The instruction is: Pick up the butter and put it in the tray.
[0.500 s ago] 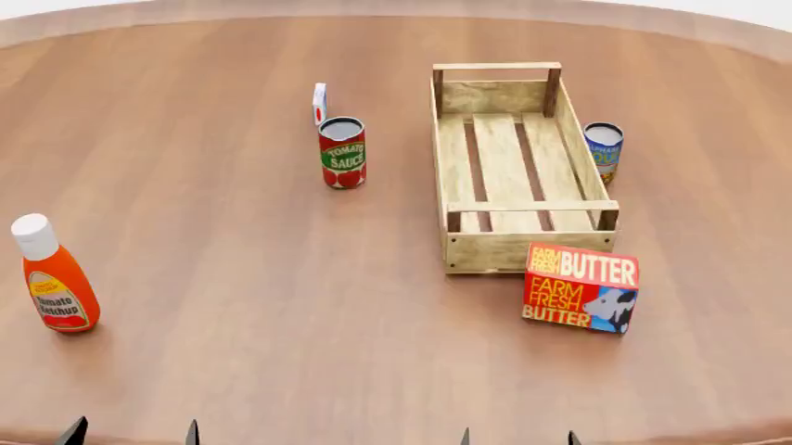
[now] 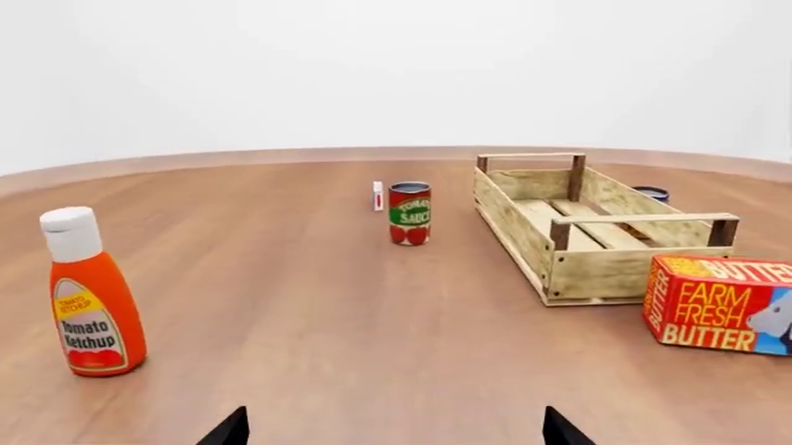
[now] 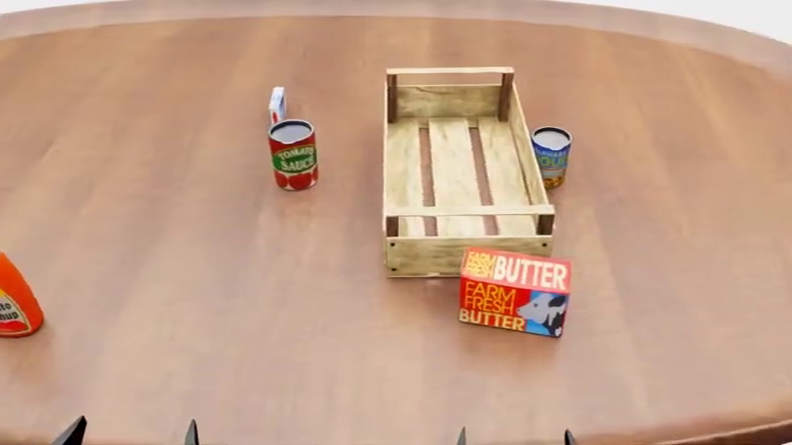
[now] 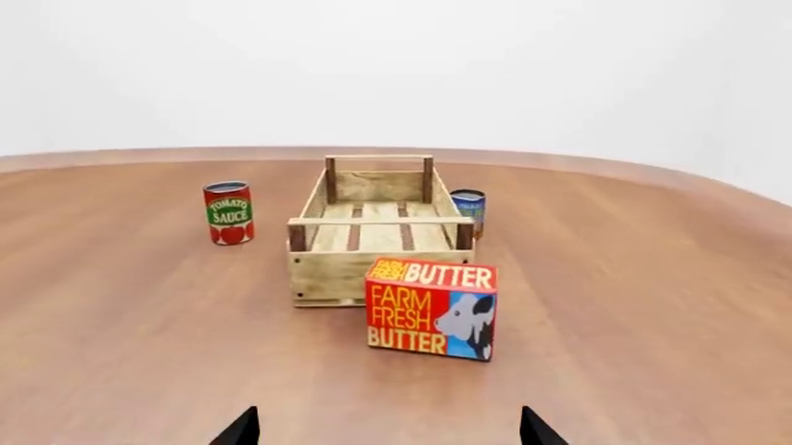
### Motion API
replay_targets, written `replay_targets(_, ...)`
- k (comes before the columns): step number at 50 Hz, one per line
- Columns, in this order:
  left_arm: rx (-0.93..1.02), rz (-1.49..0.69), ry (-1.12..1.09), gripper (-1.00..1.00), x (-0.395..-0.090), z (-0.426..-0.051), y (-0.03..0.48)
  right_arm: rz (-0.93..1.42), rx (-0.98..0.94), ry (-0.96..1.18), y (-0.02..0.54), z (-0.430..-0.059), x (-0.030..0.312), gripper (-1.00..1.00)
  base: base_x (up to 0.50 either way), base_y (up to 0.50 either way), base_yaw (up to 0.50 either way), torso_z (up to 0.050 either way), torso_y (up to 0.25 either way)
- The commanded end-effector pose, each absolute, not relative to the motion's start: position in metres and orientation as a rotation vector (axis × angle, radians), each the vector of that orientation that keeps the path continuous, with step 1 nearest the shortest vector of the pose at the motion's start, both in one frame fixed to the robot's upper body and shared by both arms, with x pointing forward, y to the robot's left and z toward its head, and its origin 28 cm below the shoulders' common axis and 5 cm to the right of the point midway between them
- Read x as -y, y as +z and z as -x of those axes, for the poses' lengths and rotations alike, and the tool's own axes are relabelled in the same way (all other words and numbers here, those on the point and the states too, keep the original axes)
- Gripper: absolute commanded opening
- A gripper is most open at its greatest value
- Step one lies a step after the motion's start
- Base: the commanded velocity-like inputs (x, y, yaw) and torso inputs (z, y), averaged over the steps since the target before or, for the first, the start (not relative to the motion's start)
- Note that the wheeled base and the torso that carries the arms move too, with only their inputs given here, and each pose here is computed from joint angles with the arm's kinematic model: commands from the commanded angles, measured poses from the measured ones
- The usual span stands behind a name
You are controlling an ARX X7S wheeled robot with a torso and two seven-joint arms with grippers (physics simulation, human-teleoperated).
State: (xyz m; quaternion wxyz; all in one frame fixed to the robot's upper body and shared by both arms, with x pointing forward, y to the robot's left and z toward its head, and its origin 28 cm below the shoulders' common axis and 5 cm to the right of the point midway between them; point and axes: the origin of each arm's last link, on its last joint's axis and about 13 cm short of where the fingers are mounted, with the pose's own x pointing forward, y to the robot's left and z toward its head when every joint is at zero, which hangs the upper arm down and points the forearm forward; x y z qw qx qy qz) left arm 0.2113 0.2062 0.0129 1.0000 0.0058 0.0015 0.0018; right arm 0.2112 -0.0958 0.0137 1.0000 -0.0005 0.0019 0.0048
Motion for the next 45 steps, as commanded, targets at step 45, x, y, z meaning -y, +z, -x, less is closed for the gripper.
replay_targets(45,-0.008,-0.015,0.015,1.00,-0.2073,-0.2123,0.0107,0.022,-0.039,-0.021,0.0091,-0.2131,0.0944,1.00,0.13,-0.16,0.00,0.000,0.000)
